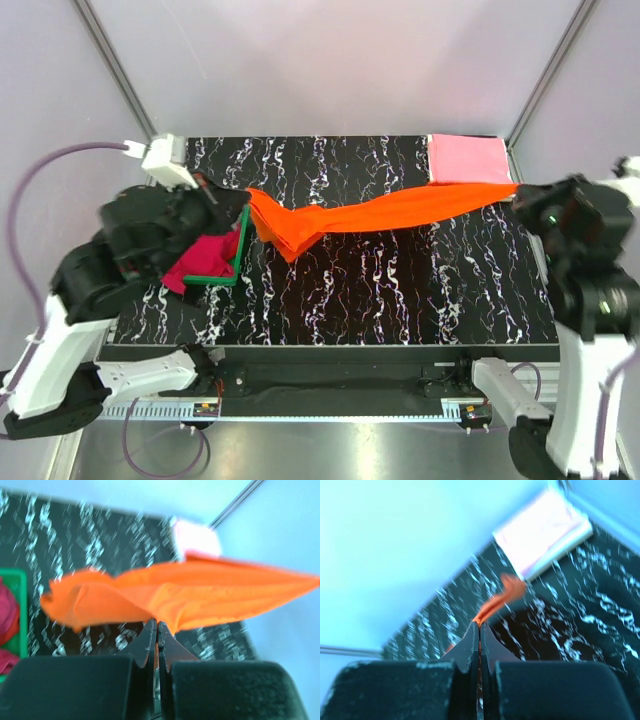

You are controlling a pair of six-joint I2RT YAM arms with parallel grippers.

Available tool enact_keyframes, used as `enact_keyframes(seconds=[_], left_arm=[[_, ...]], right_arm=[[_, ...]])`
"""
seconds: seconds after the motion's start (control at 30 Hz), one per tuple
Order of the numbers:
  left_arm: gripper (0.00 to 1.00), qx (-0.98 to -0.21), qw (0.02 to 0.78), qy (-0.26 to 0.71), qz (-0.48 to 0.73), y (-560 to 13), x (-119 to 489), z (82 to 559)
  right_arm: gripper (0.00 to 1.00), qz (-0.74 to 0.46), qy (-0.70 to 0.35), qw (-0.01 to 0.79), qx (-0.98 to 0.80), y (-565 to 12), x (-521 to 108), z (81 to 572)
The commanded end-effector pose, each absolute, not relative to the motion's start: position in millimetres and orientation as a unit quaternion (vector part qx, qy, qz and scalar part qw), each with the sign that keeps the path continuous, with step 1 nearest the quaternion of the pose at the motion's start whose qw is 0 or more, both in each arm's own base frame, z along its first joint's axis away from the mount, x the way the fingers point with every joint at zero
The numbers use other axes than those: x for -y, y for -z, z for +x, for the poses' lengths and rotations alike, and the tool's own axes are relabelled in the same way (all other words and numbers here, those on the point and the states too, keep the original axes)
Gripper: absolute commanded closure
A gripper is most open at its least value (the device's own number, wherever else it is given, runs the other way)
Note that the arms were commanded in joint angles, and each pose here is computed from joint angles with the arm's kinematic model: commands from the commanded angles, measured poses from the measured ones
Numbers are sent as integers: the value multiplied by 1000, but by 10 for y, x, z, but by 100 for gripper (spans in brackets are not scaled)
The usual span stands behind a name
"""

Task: Fold and stack the t-shirts
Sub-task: Flatten the tshirt out

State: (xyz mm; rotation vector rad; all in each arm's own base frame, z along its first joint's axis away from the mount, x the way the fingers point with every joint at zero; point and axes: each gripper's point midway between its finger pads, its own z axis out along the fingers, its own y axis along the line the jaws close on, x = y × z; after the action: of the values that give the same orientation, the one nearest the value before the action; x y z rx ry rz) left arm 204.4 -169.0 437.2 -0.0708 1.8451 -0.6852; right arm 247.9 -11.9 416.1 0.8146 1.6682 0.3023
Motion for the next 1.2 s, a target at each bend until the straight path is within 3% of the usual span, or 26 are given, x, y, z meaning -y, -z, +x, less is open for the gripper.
enact_keyframes(seconds=[0.0,0.13,0.33,0.57,0.77,0.93,1.17], left_arm=[[100,-747,575,333,-23,-4781,1602,1887],[100,-720,575,387,-11,-5073,1581,1684],[100,-704,579,412,15,-5332,1680,1633],[100,-751,606,260,-11,-5029,1770,2377],[100,-775,571,269,-39,-4863,1835,3406],[100,-724,623,289,-67,-5306,1691,4087],[100,-620,704,341,-54,-6099,1702,4027]], right_arm=[[100,370,-110,642,-662,-4573,314,1939],[100,361,-134,692,-611,-4988,330,1432],[100,350,-142,689,-619,-5064,278,1456],[100,339,-94,666,-658,-4789,335,2330],[100,332,-80,658,-671,-4805,338,3250],[100,323,-27,692,-645,-5160,519,3937],[100,315,34,752,-578,-5978,865,4075]])
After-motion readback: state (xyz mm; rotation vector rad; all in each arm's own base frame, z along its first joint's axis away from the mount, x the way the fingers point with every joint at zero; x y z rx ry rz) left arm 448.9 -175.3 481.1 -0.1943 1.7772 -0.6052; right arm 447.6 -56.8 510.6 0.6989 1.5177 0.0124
